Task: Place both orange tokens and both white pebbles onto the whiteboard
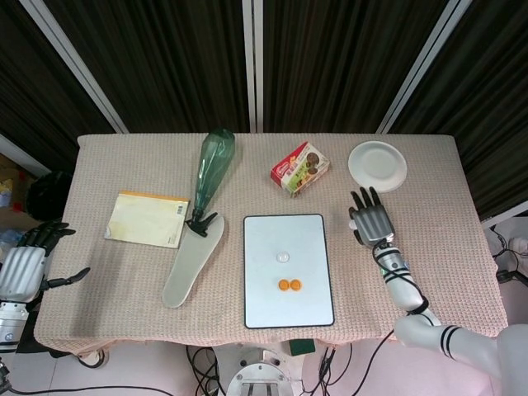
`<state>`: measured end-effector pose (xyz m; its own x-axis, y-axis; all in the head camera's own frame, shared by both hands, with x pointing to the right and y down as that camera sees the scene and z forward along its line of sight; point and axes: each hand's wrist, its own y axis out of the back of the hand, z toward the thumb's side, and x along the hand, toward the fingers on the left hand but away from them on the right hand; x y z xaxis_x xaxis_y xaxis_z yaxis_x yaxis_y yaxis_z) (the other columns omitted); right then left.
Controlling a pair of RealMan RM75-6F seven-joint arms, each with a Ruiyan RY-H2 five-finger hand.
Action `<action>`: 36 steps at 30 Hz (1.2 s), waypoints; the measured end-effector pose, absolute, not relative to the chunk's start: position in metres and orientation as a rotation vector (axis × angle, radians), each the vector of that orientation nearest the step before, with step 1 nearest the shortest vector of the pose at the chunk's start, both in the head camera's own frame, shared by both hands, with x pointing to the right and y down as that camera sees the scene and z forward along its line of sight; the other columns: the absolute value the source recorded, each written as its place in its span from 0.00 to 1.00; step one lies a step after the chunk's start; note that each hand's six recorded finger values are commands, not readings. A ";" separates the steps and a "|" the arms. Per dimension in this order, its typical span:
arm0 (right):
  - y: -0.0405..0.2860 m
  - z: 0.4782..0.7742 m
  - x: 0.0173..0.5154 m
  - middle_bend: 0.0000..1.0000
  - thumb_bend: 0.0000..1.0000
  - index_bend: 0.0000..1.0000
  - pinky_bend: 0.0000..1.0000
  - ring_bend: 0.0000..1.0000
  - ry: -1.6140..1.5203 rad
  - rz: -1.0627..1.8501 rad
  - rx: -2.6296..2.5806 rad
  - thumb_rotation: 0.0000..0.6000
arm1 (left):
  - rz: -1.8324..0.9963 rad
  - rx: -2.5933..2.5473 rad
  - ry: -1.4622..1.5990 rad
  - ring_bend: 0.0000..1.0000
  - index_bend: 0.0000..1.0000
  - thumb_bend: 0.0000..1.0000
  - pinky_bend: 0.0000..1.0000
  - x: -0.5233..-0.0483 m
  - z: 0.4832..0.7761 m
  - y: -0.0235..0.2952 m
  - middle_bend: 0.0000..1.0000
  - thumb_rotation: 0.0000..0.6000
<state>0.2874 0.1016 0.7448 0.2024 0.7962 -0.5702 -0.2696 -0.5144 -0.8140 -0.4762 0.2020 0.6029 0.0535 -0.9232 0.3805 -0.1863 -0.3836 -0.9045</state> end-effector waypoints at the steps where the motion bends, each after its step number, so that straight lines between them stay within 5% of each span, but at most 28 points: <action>1: 0.103 0.742 0.285 0.08 0.38 0.60 0.00 0.00 -0.515 1.466 -1.583 1.00 | -1.384 -1.657 1.128 0.13 0.27 0.09 0.19 -0.476 0.603 0.202 0.21 0.58; 12: 0.143 0.710 0.225 0.08 0.38 0.62 0.00 0.00 -0.387 1.267 -1.705 1.00 | -1.379 -1.658 1.137 0.13 0.27 0.09 0.19 -0.476 0.602 0.205 0.21 0.58; 36: 0.161 0.732 0.164 0.08 0.39 0.62 0.00 0.00 -0.272 1.222 -1.728 1.00 | -1.357 -1.669 1.157 0.13 0.28 0.09 0.19 -0.478 0.601 0.204 0.21 0.58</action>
<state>0.1637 0.1605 0.7318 0.4719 0.6423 -0.6039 -0.3260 -0.5093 -0.7965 -0.4784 0.2042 0.6013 0.0591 -0.9291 0.3651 -0.2136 -0.3690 -0.9045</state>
